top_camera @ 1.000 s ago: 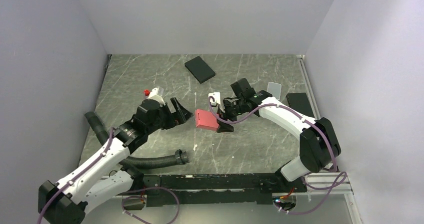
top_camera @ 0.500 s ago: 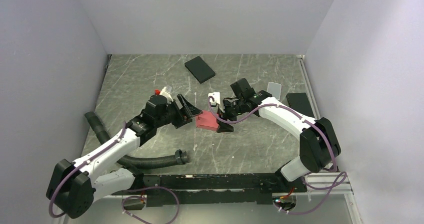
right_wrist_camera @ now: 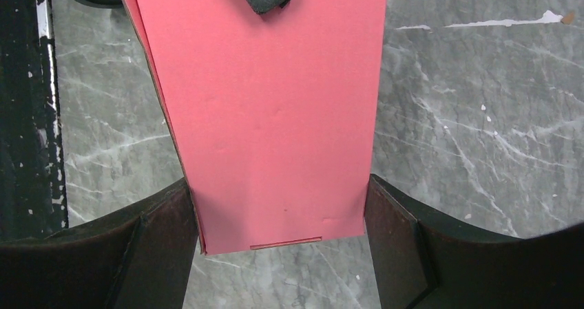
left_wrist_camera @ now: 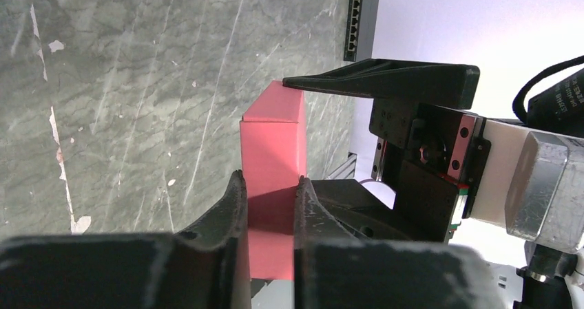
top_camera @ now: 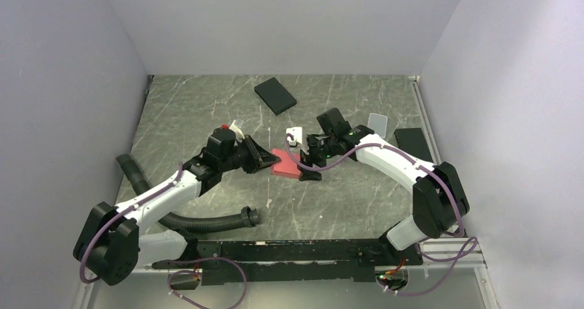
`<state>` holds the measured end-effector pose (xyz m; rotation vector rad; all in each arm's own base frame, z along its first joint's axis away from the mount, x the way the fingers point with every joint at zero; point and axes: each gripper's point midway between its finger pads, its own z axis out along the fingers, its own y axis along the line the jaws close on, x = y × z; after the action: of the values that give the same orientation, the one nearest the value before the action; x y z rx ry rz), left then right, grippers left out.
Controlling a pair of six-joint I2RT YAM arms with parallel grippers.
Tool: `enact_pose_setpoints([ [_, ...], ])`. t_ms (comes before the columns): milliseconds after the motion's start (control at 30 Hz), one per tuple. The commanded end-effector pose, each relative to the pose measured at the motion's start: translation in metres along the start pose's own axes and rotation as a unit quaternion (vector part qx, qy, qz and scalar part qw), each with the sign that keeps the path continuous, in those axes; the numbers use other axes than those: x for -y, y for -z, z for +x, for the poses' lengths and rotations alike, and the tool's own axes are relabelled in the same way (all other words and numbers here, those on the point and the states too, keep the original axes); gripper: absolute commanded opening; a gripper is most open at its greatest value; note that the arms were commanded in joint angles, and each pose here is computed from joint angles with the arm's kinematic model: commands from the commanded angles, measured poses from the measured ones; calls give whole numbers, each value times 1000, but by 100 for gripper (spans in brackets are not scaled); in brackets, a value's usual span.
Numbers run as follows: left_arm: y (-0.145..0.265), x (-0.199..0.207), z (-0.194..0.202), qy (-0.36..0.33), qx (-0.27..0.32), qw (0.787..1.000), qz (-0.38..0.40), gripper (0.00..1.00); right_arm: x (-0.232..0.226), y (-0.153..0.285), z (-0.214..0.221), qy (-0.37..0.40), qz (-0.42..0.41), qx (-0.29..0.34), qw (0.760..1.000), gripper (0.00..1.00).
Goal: Fold the paper box
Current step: Place the paper box at the center of the board.
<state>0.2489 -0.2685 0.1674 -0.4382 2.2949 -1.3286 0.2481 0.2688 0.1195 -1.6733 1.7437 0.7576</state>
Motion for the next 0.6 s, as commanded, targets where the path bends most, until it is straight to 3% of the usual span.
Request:
enact_pose_setpoints([
  [0, -1, 13, 4, -22, -17, 999, 30, 0, 11, 6, -25, 16, 18, 30, 999, 63],
  [467, 1, 2, -2, -17, -11, 1000, 23, 0, 7, 11, -29, 20, 14, 36, 999, 99],
  [567, 1, 2, -2, -17, -11, 999, 25, 0, 5, 12, -32, 19, 9, 40, 999, 100],
])
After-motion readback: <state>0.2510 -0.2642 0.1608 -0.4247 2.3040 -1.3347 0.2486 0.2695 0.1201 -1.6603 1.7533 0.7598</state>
